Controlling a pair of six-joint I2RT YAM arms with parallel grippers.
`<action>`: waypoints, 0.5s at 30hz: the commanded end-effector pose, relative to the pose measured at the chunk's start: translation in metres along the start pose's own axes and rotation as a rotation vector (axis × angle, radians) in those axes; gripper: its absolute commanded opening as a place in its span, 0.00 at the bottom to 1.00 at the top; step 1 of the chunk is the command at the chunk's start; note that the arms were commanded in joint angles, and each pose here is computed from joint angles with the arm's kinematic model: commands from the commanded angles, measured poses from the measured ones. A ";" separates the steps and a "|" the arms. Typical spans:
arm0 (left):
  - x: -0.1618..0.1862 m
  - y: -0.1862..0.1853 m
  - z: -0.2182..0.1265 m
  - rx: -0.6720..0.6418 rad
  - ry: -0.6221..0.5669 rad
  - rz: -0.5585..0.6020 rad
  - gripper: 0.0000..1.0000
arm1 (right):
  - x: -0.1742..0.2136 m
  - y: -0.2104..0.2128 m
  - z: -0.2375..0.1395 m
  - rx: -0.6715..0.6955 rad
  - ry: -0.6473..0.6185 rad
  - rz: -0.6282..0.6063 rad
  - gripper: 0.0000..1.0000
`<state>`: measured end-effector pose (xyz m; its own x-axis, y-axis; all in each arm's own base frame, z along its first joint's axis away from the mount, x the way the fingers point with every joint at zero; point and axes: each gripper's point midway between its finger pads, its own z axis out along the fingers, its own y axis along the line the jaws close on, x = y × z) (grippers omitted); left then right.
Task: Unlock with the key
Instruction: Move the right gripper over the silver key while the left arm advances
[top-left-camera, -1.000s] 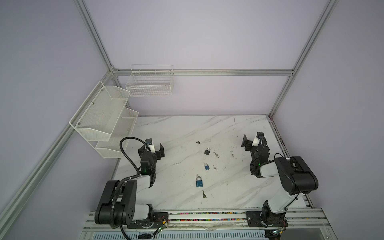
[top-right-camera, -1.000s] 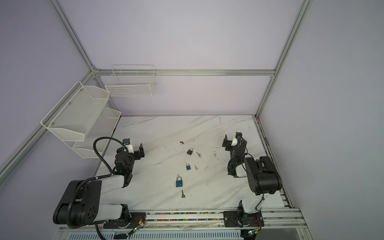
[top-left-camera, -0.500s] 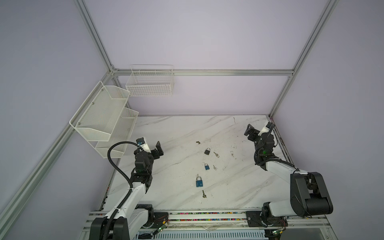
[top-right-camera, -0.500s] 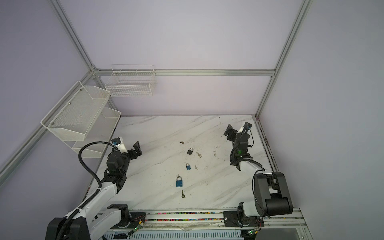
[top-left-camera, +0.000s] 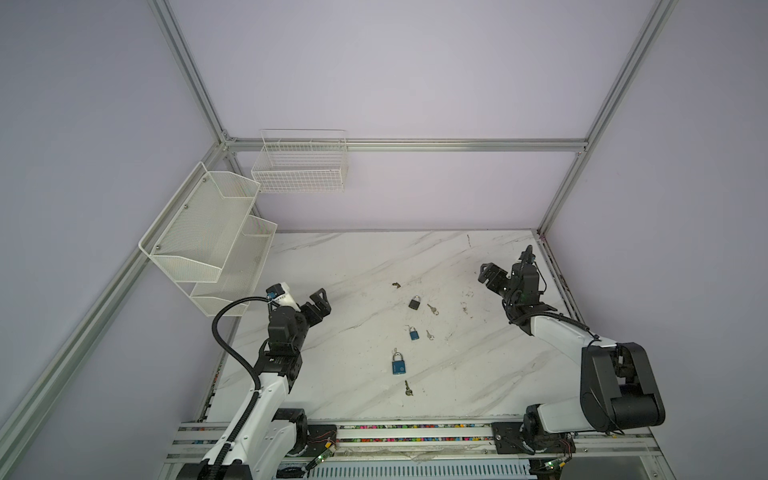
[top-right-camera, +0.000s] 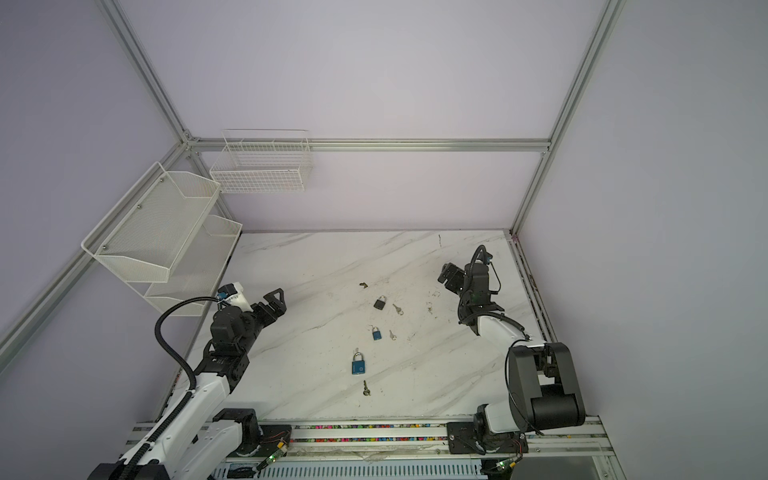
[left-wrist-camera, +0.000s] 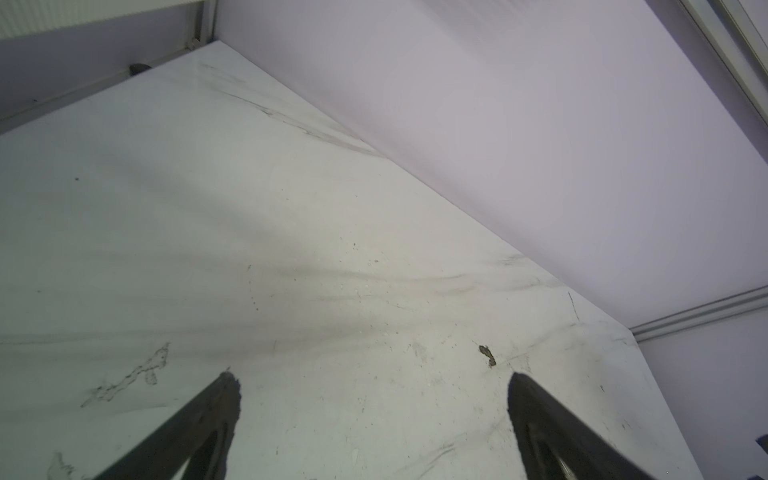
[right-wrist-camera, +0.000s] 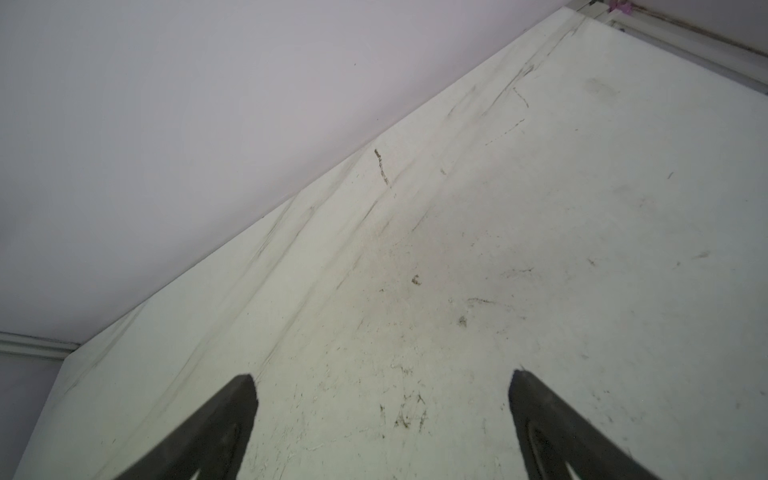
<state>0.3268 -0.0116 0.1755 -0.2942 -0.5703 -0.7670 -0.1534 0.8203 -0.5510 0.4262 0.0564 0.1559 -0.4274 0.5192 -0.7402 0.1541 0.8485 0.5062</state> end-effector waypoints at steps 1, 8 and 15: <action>-0.016 -0.051 -0.003 0.166 0.042 -0.046 1.00 | 0.022 0.014 -0.001 -0.004 0.101 -0.071 0.98; 0.021 -0.084 -0.005 0.224 0.161 -0.032 1.00 | 0.072 0.058 -0.002 -0.020 0.241 -0.249 0.98; 0.052 -0.111 -0.007 0.259 0.237 -0.018 1.00 | 0.124 0.081 -0.003 -0.019 0.381 -0.406 0.97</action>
<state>0.3091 -0.1179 0.1549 -0.5609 -0.5034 -0.6573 0.0234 0.7840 -0.6204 0.3947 0.1864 0.1226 -0.6948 0.1695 -0.6990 -0.0888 0.9442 0.3172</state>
